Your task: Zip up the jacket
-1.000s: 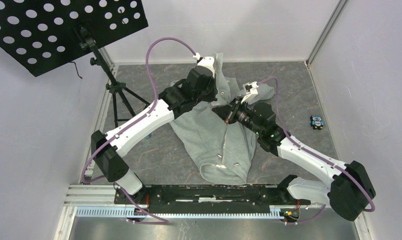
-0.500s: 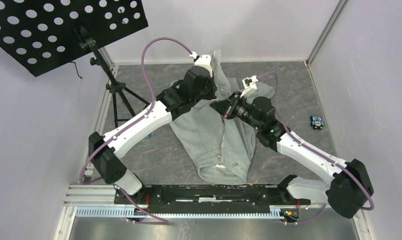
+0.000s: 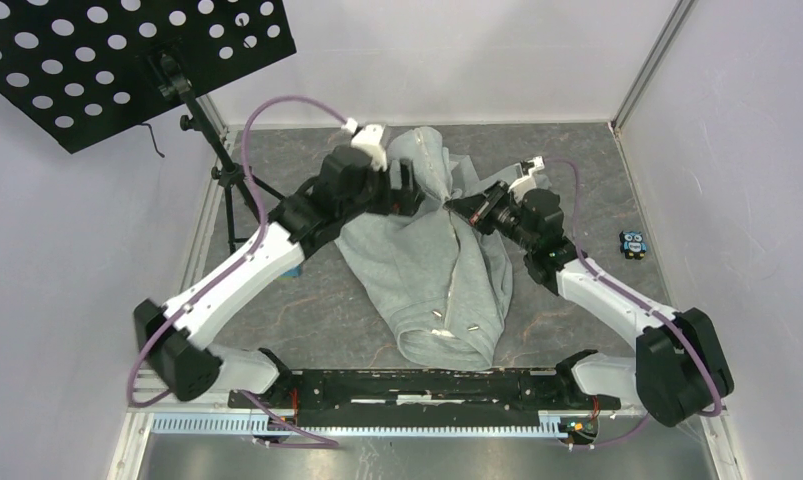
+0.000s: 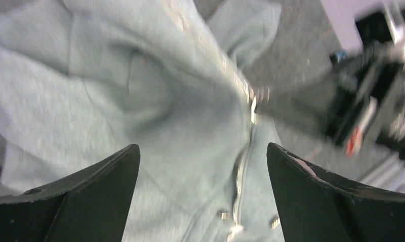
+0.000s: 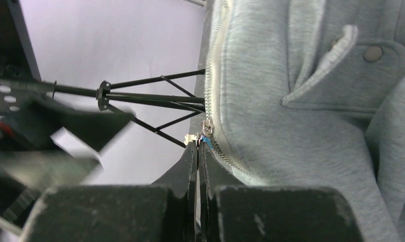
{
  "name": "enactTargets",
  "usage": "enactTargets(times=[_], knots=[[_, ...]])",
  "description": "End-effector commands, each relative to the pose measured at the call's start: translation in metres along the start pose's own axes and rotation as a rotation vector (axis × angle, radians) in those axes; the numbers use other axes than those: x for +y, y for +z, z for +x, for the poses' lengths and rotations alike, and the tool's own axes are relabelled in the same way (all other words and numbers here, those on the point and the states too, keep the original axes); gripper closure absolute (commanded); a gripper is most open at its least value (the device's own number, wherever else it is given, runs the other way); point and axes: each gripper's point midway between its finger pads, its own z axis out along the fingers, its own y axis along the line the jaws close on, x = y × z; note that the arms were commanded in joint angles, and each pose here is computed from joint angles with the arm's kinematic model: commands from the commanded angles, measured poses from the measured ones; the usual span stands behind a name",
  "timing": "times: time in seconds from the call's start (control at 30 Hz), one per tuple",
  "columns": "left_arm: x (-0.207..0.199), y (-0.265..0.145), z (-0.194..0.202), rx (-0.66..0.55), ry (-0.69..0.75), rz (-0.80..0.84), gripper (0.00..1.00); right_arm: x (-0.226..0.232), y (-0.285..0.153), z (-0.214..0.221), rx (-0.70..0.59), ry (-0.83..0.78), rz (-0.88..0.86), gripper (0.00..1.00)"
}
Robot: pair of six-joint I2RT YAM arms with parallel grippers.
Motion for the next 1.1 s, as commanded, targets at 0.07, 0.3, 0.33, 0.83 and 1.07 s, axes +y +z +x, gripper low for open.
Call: enactTargets(times=[0.07, 0.3, 0.33, 0.83, 1.07], knots=[[-0.025, -0.029, 0.089, 0.047, -0.059, 0.257, 0.02, 0.009, 0.020, -0.022, 0.039, 0.216, 0.084, 1.00], [-0.069, 0.012, 0.173, 0.065, 0.034, 0.239, 0.00, 0.023, 0.023, -0.029, 0.021, 0.291, 0.017, 1.00], [-0.069, 0.020, 0.179, 0.063, 0.047, 0.223, 0.00, 0.023, 0.023, -0.029, 0.021, 0.296, 0.016, 1.00], [-0.075, 0.079, 0.274, 0.224, 0.043, 0.256, 0.83, 0.042, 0.023, -0.038, -0.001, 0.371, -0.068, 1.00], [-0.058, 0.042, 0.340, 0.356, 0.041, 0.241, 0.98, 0.079, 0.065, -0.088, -0.064, 0.254, -0.189, 1.00]])
